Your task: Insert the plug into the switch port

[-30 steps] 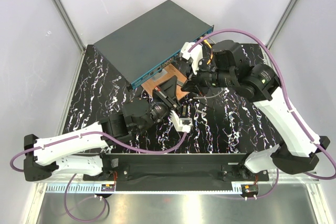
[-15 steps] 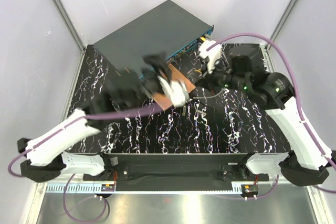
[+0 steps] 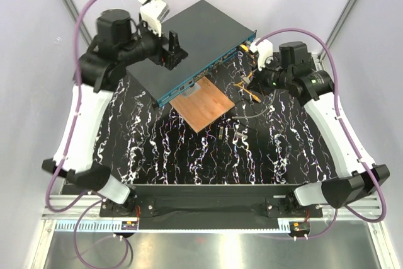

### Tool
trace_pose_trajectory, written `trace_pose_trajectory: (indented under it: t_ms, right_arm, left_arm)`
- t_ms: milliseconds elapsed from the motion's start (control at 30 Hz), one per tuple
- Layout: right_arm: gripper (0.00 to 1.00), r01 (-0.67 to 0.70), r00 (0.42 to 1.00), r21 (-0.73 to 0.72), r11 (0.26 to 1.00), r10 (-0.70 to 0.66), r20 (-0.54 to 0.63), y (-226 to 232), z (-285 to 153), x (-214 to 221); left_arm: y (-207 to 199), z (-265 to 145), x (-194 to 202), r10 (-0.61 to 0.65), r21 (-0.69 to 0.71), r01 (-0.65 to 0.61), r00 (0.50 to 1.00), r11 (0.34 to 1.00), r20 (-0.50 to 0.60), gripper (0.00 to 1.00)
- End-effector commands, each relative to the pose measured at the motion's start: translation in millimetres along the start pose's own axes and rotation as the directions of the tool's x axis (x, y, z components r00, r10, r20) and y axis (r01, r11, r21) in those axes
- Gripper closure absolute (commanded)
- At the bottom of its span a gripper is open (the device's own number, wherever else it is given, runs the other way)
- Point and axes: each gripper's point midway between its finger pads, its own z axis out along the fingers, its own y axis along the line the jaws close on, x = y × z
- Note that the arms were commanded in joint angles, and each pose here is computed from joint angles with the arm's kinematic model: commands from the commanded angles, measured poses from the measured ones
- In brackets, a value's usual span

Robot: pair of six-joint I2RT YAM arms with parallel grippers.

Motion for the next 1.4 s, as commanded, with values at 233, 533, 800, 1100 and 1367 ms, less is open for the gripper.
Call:
trace_pose_trajectory:
  t_ms: [233,533,800,1100,1367]
  right_arm:
    - [1.00,0.047,0.996,0.000,0.999,-0.046,0.072,-25.0,47.7,-38.1]
    - [1.00,0.013,0.998,0.019,1.000,-0.015,0.063,-37.5,73.3,-44.0]
    - [1.00,0.012,0.998,0.040,0.999,-0.015,0.066,-27.5,79.8,-57.6]
    - [1.00,0.021,0.999,0.085,0.996,-0.025,0.046,-24.4,93.6,-56.5]
    - [1.00,0.013,0.999,0.153,0.988,-0.021,0.045,-38.0,97.9,-58.2]
  left_arm:
    - [0.5,30.5,30.1,-0.254,0.042,0.257,0.964,0.965,-0.078,0.26]
    - [25.1,55.3,53.3,-0.238,-0.053,0.234,0.968,0.971,-0.083,0.44]
    - [37.6,65.5,62.2,-0.254,-0.109,0.245,0.964,0.963,-0.081,0.47]
    - [39.1,68.2,56.7,-0.269,-0.110,0.262,0.962,0.959,-0.054,0.46]
    - [37.6,69.3,55.6,-0.272,-0.102,0.267,0.961,0.958,-0.049,0.46]
